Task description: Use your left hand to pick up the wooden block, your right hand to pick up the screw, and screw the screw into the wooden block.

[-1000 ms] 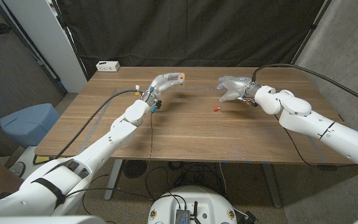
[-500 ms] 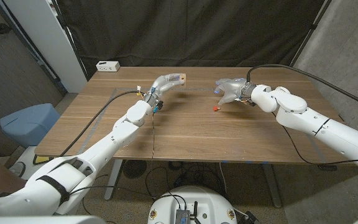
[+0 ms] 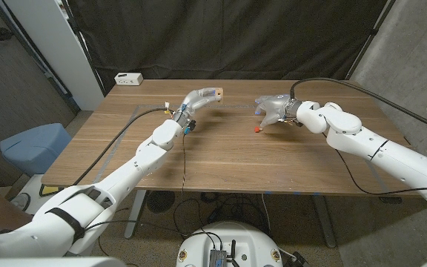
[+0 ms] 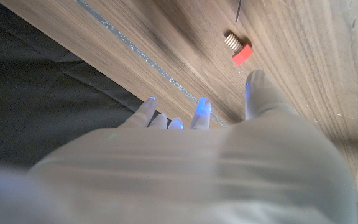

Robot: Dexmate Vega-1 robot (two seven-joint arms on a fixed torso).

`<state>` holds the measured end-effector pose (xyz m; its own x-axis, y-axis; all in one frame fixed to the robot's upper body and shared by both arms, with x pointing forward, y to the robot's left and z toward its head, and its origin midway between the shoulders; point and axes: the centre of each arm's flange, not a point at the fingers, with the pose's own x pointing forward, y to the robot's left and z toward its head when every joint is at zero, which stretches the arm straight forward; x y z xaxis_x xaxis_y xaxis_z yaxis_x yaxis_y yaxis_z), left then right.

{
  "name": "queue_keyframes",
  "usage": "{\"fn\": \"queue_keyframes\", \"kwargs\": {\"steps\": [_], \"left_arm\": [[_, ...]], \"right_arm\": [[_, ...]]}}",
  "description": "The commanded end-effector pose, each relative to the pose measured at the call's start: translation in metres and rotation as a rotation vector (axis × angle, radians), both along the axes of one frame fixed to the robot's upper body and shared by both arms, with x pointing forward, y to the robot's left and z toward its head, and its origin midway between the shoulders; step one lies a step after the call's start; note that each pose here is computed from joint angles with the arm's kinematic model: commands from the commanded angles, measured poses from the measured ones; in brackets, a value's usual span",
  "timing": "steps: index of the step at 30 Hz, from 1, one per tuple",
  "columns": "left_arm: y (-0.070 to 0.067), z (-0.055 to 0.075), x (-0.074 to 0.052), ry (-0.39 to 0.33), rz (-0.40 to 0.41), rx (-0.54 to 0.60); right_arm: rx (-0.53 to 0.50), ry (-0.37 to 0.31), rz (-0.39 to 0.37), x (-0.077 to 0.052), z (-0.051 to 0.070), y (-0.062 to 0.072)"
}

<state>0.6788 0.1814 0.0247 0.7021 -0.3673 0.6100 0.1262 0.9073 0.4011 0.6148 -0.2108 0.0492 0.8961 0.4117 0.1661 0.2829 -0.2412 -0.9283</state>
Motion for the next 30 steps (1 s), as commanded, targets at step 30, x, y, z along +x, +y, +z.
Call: {"fn": "queue_keyframes", "kwargs": {"steps": [30], "left_arm": [[-0.006,-0.002,0.004,0.017,0.002,0.010]], "right_arm": [[-0.081,0.017,0.018,0.021,-0.019,0.014]]}}
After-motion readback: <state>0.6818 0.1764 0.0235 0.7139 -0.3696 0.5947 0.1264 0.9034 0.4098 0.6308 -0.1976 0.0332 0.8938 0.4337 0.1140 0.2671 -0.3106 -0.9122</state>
